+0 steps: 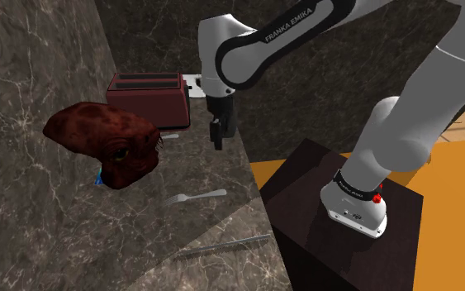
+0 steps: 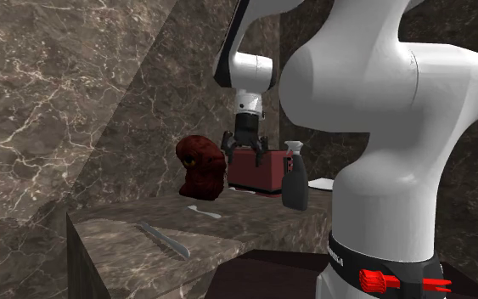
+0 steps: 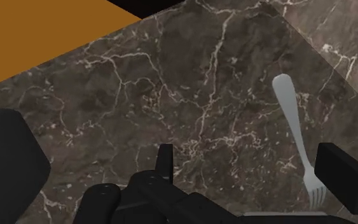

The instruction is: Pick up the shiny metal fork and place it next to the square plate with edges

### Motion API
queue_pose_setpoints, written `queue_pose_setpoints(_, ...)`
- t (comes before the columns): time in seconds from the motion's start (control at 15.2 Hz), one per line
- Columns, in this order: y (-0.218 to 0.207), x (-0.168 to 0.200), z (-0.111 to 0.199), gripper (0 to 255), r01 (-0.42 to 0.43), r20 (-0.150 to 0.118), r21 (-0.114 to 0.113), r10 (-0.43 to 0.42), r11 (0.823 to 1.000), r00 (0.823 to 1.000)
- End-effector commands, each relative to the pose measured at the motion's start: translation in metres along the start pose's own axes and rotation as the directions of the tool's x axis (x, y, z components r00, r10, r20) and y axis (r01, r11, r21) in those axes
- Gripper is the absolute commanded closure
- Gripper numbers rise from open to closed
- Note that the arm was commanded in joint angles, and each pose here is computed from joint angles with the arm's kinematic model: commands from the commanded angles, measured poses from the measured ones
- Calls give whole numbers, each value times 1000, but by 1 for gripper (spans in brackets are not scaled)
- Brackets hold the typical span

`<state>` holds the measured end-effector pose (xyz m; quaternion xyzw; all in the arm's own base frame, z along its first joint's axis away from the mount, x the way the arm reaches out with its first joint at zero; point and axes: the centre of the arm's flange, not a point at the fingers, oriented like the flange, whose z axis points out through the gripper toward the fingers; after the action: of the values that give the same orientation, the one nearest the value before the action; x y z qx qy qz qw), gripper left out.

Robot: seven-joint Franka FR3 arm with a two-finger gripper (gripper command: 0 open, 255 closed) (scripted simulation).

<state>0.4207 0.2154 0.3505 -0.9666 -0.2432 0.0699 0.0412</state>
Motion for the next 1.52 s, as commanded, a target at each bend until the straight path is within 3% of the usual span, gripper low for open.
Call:
queue_pose_setpoints(0.0, -14, 15, 18, 0, 54, 5, 10, -54, 999, 999)
queue_pose_setpoints(0.33, -53, 45, 61, 0, 183, 17, 33, -184, 983, 983)
queue_pose_setpoints(0.66, -96, 69, 103, 0, 309, 26, 58, -310, 949, 950)
queue_pose_setpoints(1.19, -102, 69, 147, 0, 318, 27, 60, -320, 946, 947)
queue_pose_setpoints(1.45, -102, 69, 147, 0, 318, 27, 60, -320, 946, 947)
